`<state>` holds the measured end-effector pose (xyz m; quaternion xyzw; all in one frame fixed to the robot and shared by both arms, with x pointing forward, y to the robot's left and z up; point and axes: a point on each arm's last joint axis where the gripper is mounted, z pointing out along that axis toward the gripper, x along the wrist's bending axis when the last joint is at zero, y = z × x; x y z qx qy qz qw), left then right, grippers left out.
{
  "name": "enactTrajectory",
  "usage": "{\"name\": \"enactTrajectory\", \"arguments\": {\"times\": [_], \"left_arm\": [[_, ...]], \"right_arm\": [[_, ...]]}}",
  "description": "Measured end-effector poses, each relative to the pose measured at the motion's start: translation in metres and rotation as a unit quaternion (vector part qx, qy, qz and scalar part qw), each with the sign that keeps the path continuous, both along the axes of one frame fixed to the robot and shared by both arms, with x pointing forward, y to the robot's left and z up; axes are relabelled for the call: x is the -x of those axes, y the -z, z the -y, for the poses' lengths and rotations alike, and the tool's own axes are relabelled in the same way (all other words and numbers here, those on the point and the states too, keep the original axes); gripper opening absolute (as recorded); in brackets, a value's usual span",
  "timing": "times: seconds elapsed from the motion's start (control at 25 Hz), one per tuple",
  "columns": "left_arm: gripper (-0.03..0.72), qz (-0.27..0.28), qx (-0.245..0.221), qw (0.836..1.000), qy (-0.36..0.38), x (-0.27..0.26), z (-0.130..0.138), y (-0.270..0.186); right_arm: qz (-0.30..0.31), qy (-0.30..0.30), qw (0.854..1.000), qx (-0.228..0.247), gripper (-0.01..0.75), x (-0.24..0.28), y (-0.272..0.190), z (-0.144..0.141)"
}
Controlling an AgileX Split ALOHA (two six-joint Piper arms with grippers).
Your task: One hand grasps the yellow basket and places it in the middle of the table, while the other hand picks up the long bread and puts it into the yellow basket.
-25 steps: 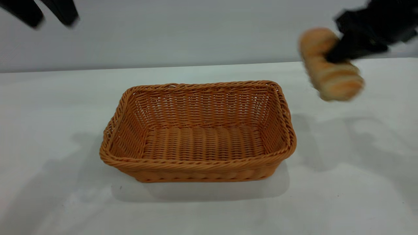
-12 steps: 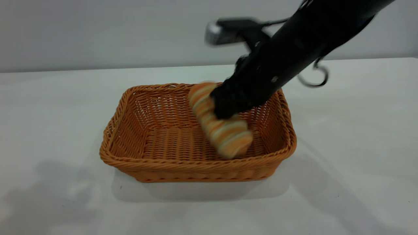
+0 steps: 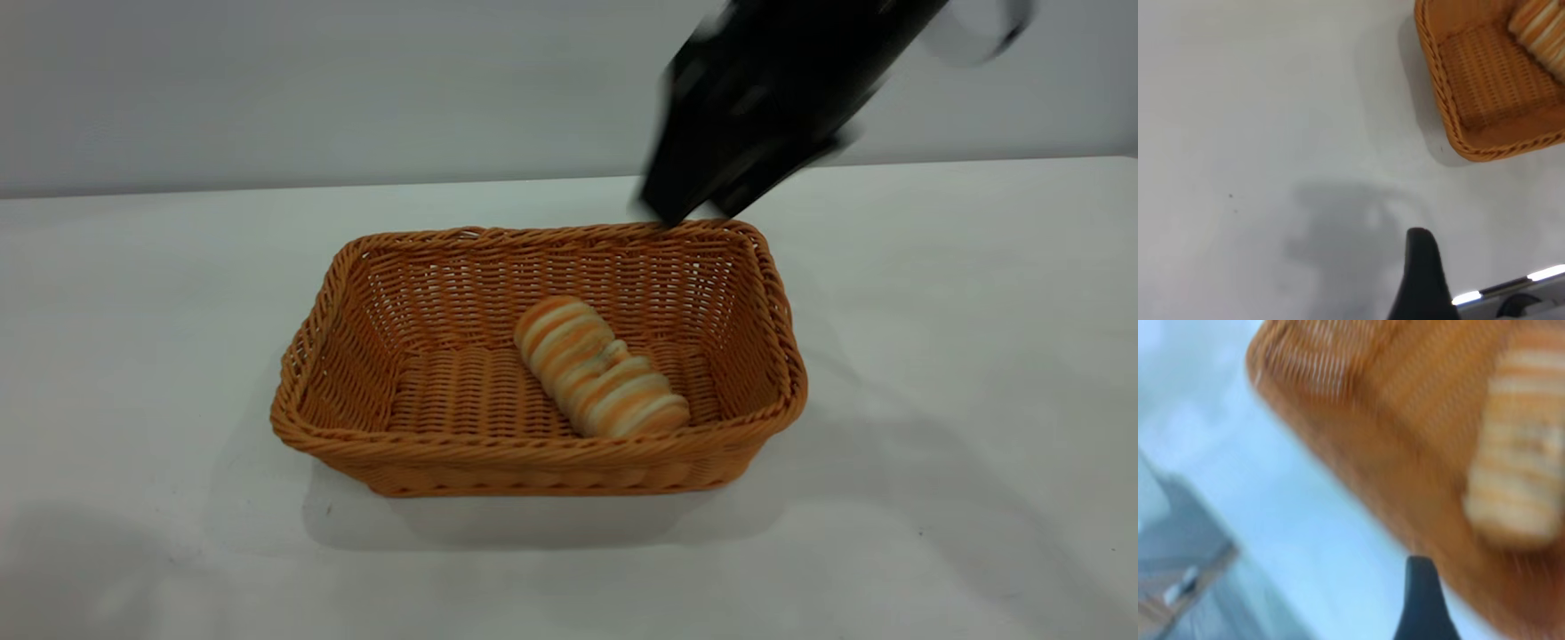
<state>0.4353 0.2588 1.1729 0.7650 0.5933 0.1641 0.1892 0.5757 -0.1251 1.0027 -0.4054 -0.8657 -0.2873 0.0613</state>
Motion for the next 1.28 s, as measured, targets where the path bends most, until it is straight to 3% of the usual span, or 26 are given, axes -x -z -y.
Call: {"name": "enactTrajectory", "arguments": {"times": [0.16, 0.4, 0.6, 0.92, 1.28], "left_arm": [[0.584, 0.028, 0.007, 1.000, 0.000, 0.031, -0.007, -0.005], [0.584, 0.024, 0.002, 1.000, -0.001, 0.083, -0.019, 0.028], [0.584, -0.004, -0.009, 1.000, -0.002, 0.117, -0.028, 0.075], [0.584, -0.029, -0.012, 1.000, -0.002, 0.147, -0.034, 0.129], [0.584, -0.017, 0.009, 1.000, 0.002, 0.155, -0.032, 0.145]], "right_arm": [[0.010, 0.011, 0.998, 0.061, 0.571, 0.043, -0.065, 0.031], [0.012, 0.036, 0.995, 0.096, 0.571, 0.127, -0.096, 0.069], [0.038, 0.065, 0.991, 0.114, 0.571, 0.190, -0.088, 0.099], [0.039, 0.125, 0.978, 0.165, 0.571, 0.247, -0.028, 0.132], [0.081, 0.152, 0.973, 0.151, 0.571, 0.269, -0.018, 0.143]]}}
